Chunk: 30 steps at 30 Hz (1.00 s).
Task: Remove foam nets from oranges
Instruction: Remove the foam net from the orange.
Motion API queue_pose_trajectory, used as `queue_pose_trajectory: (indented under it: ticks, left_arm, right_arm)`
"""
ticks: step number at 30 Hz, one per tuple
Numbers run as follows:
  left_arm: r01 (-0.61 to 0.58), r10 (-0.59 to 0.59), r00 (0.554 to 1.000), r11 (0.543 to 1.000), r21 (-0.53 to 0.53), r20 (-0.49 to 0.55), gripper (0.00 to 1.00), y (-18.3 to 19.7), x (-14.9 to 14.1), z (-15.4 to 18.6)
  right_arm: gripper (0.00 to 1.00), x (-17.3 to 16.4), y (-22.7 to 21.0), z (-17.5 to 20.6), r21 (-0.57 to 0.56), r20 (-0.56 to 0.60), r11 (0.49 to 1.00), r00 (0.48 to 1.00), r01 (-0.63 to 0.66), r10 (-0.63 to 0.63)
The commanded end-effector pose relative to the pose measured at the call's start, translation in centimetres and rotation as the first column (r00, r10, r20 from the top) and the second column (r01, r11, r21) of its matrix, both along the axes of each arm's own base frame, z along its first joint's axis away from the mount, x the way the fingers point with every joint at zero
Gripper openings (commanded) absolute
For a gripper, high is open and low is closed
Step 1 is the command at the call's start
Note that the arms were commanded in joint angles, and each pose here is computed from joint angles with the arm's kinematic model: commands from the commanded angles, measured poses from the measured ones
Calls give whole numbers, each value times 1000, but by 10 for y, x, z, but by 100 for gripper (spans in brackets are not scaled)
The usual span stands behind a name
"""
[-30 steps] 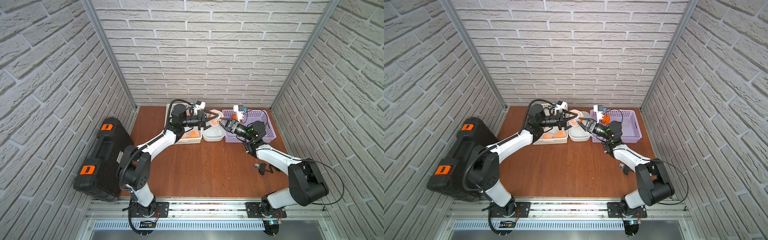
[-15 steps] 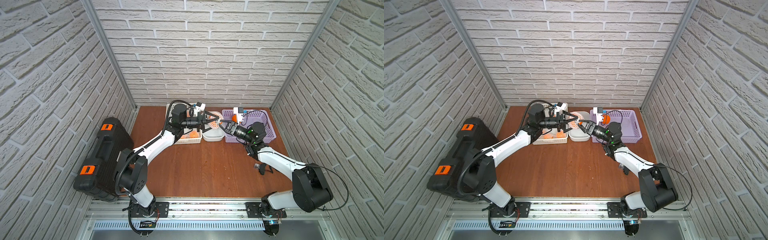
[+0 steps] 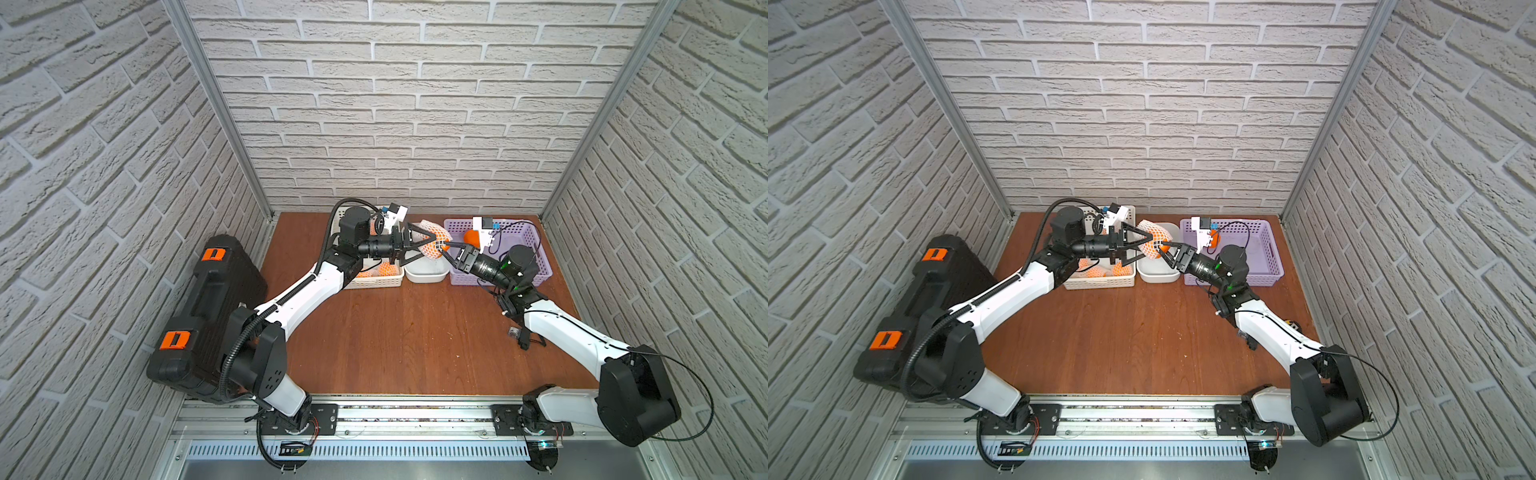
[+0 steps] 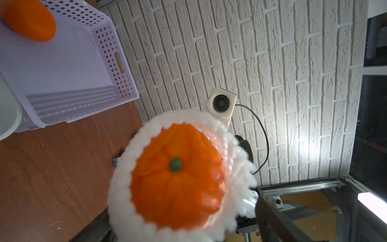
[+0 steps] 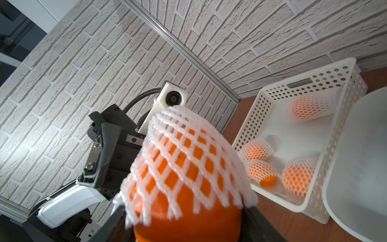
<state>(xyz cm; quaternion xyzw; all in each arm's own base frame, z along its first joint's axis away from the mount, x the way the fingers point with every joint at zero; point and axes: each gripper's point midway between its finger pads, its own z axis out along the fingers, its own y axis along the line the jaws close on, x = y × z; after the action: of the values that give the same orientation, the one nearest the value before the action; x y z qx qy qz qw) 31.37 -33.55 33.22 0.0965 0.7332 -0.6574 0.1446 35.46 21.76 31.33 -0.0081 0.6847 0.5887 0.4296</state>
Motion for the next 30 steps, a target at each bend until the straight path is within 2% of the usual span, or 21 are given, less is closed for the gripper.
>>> queue_pose_trajectory:
  ticks: [1, 7, 14, 18, 22, 24, 28, 30]
  left_arm:
    - [-42, 38, 993, 999, 33, 114, 97, 9, -1, 17]
    - [-55, 50, 992, 998, 42, 116, 91, 9, 1, 14]
    - [-71, 61, 988, 995, 72, 139, 79, 9, 1, 14]
    - [-82, 68, 987, 992, 92, 148, 65, 10, 1, 11]
    - [-91, 76, 985, 991, 97, 153, 40, 9, 3, 10]
    - [-101, 84, 983, 990, 100, 166, 31, 10, 3, 12]
    - [-118, 97, 979, 987, 111, 182, 28, 12, 5, 14]
    - [-128, 105, 977, 985, 114, 188, 24, 13, 6, 14]
  right_arm:
    - [44, -2, -3, -2, -27, 9, 999, 1000, 16, -16]
    - [44, -4, 3, -5, -45, -5, 999, 1000, -12, 12]
    - [44, -8, 13, -7, -71, -9, 997, 999, -43, 43]
    - [43, -9, 17, -8, -80, -12, 995, 998, -56, 55]
    - [43, -12, 20, -9, -90, -12, 994, 998, -63, 62]
    - [43, -13, 20, -9, -95, -10, 993, 998, -64, 63]
    - [43, -16, 19, -9, -113, -9, 992, 998, -59, 58]
    - [43, -18, 18, -7, -118, -7, 991, 998, -58, 58]
